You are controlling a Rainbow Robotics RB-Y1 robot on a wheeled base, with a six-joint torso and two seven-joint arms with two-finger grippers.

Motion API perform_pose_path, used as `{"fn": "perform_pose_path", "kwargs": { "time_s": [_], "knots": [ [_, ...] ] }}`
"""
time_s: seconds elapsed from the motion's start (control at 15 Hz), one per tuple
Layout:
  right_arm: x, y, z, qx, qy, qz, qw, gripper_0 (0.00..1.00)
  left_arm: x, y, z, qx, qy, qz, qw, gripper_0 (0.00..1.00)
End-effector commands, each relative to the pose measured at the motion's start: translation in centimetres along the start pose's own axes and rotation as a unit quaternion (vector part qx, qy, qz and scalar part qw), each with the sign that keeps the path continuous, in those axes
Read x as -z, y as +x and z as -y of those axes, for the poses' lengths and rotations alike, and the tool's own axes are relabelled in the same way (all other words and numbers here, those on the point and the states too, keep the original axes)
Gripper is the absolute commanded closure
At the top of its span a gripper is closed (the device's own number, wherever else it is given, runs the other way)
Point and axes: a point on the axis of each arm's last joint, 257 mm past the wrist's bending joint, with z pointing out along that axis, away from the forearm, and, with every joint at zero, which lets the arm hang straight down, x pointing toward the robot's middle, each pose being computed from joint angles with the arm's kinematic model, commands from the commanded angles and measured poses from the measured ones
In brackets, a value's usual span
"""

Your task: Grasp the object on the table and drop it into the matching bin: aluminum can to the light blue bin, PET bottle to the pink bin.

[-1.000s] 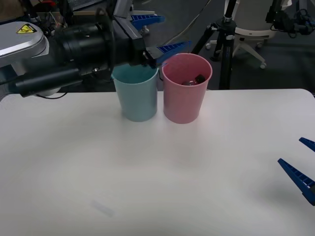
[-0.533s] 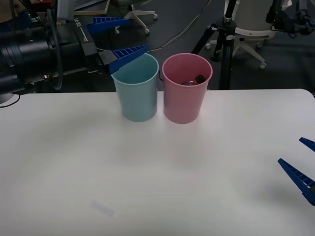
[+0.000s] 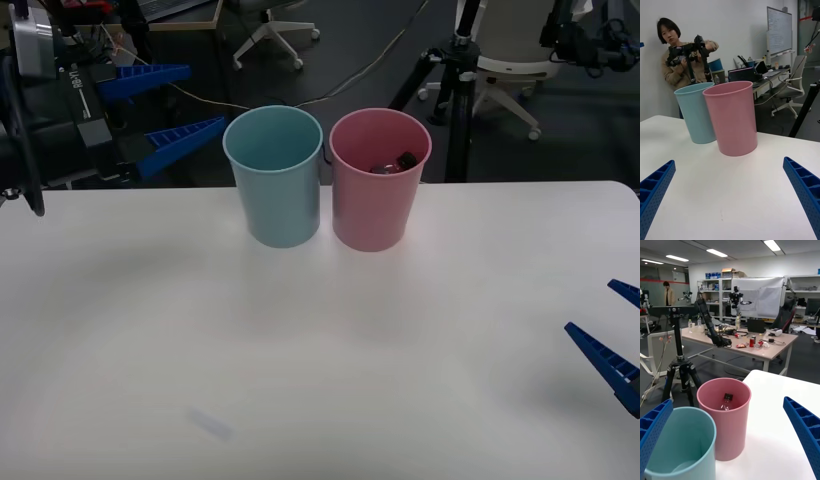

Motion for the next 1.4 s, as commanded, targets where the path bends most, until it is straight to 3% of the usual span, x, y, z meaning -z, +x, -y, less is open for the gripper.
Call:
{"fn": "perform_pose_path", "kwargs": {
  "time_s": [0.07,0.27,0.47,0.73,0.87,1.13,1.27,1.4],
  "knots": [
    [0.0,0.0,0.0,0.0,0.0,0.0,1.0,0.0,2.2,1.5,-0.3,0.013,-0.014,-0.004,0.9998,0.0],
    [0.0,0.0,0.0,0.0,0.0,0.0,1.0,0.0,4.1,2.6,-0.7,0.029,-0.033,0.001,0.999,0.0],
    [0.0,0.0,0.0,0.0,0.0,0.0,1.0,0.0,6.3,3.9,-1.6,0.021,-0.066,0.004,0.9976,0.0],
    [0.0,0.0,0.0,0.0,0.0,0.0,1.0,0.0,8.6,5.9,-1.7,0.043,-0.09,0.004,0.995,0.0],
    [0.0,0.0,0.0,0.0,0.0,0.0,1.0,0.0,9.8,7.2,-1.6,0.031,-0.1,-0.007,0.9945,0.0],
    [0.0,0.0,0.0,0.0,0.0,0.0,1.0,0.0,11.2,10.0,0.6,0.028,-0.09,-0.017,0.9954,0.0],
    [0.0,0.0,0.0,0.0,0.0,0.0,1.0,0.0,12.6,11.6,1.9,0.024,-0.103,-0.025,0.9941,0.0],
    [0.0,0.0,0.0,0.0,0.0,0.0,1.0,0.0,13.5,12.5,3.7,0.041,-0.111,-0.034,0.9924,0.0]
  ]
}}
